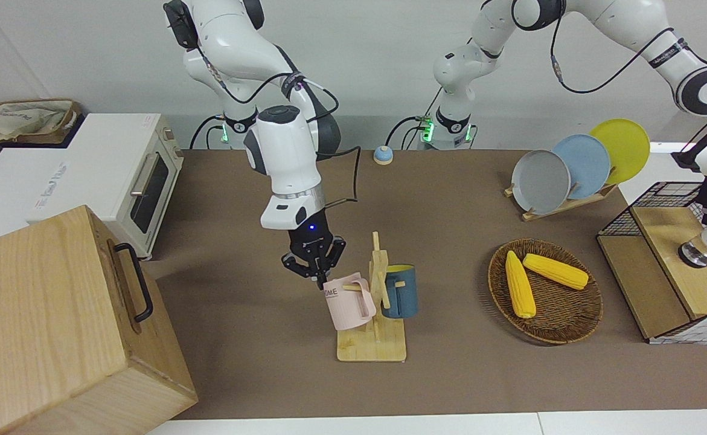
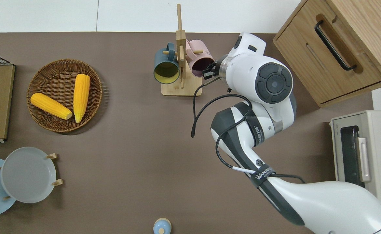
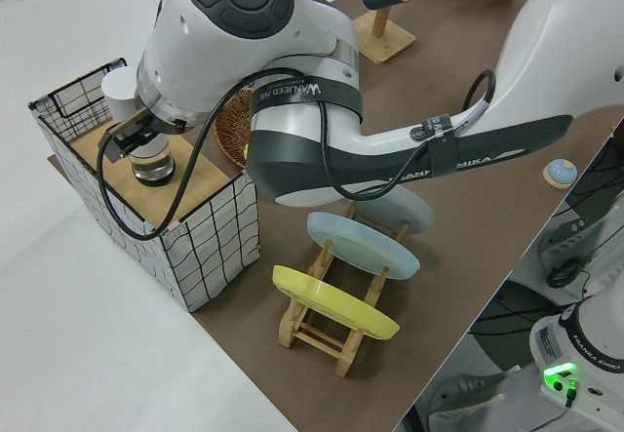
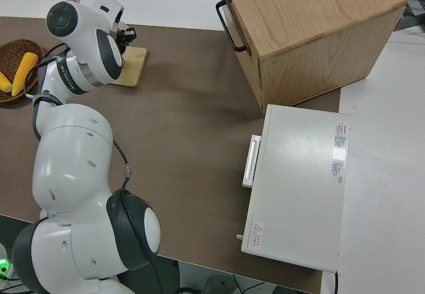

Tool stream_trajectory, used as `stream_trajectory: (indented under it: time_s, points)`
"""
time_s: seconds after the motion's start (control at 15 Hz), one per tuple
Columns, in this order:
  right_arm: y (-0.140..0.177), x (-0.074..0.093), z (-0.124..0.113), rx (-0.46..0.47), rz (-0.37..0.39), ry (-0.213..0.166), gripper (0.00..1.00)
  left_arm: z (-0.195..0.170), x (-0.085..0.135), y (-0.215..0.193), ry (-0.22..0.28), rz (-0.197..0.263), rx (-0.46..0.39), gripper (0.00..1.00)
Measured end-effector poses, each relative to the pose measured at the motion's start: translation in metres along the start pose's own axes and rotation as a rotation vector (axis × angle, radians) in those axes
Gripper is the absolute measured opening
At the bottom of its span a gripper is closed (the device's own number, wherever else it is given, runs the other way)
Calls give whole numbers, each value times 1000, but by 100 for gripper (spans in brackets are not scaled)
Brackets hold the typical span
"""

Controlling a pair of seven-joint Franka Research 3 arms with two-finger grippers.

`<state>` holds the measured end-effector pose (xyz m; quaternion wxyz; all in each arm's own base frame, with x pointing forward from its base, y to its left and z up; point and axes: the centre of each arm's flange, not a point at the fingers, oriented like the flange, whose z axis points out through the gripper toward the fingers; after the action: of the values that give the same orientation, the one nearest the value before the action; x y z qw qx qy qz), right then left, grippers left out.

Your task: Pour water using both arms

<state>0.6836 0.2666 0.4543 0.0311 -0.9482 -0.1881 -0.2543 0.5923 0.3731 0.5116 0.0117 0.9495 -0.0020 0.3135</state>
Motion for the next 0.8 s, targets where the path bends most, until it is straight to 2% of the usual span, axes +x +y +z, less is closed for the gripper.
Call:
stream_trajectory:
  time_s: [0.4,0.53,0.73,0.8]
  points:
    - [1,2,-2,0,4,3,4,20,-5,2,23,9,8,100]
    - [4,2,-2,13,32,-3,4,20,-5,3,25,20,8,99]
    - [4,5,-8,31,70,-53,4,21,-5,3,27,27,7,97]
    - [5,6,-11,30,82,-66,4,21,-4,4,28,27,5,88]
